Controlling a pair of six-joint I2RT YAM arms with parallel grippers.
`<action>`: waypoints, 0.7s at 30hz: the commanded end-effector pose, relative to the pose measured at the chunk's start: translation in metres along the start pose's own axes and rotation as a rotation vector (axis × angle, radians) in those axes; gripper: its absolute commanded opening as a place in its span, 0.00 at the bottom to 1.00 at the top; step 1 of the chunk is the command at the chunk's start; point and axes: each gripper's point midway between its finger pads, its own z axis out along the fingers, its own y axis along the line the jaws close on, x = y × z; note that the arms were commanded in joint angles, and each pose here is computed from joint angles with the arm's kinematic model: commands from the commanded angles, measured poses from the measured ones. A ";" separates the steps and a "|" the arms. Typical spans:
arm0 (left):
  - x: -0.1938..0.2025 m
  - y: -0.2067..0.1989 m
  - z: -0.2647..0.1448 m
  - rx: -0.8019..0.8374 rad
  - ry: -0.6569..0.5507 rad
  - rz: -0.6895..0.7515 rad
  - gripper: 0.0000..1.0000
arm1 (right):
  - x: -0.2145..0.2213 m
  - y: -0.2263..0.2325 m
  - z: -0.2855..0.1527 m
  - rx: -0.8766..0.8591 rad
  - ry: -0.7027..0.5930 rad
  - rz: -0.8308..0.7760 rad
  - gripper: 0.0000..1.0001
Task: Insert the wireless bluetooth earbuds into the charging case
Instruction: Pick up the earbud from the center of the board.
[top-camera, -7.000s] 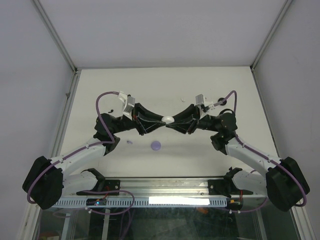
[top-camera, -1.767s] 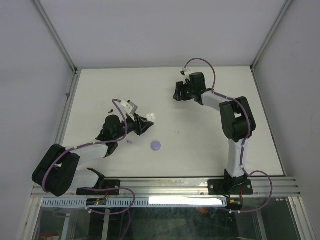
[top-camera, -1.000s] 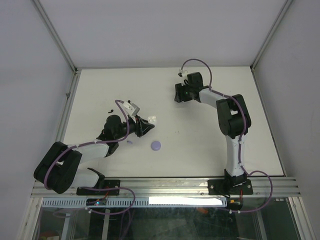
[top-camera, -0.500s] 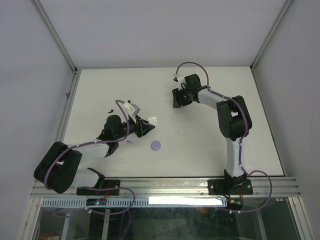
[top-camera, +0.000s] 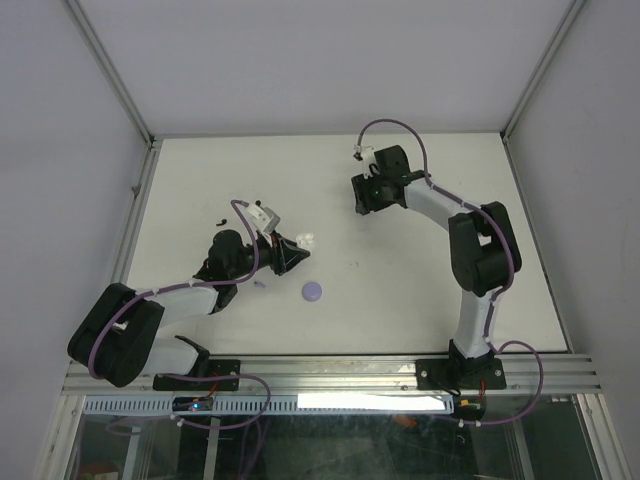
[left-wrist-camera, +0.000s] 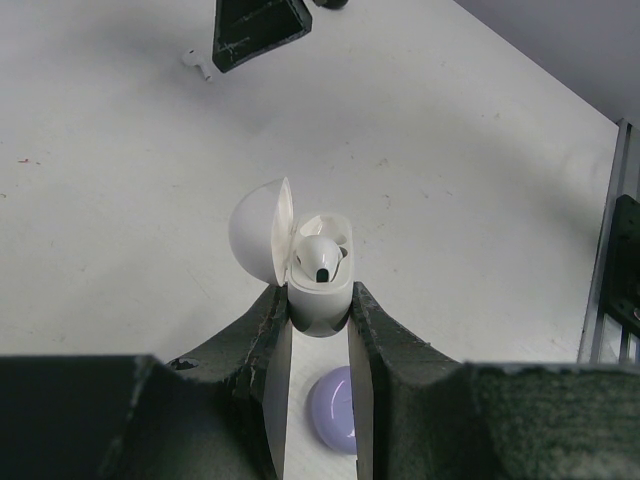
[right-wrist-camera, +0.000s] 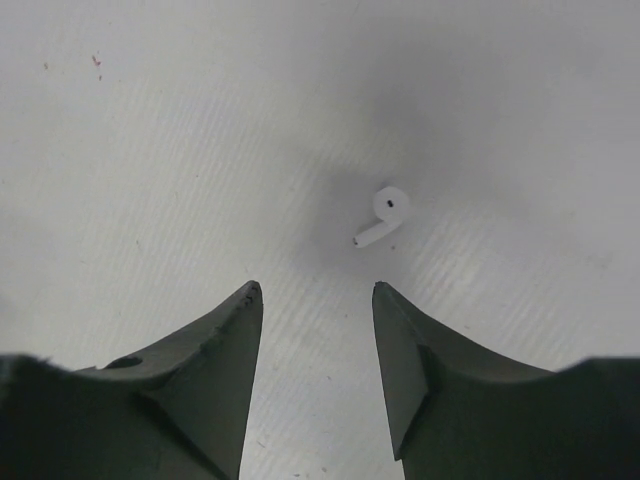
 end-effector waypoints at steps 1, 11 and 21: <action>-0.018 -0.006 0.001 0.033 -0.055 0.042 0.00 | -0.044 -0.024 -0.023 0.162 -0.115 -0.051 0.51; -0.017 -0.006 0.000 0.032 -0.051 0.045 0.00 | -0.052 -0.040 0.011 0.197 -0.091 -0.073 0.45; -0.015 -0.005 0.002 0.035 -0.045 0.044 0.00 | -0.041 -0.039 0.030 0.167 -0.040 -0.081 0.39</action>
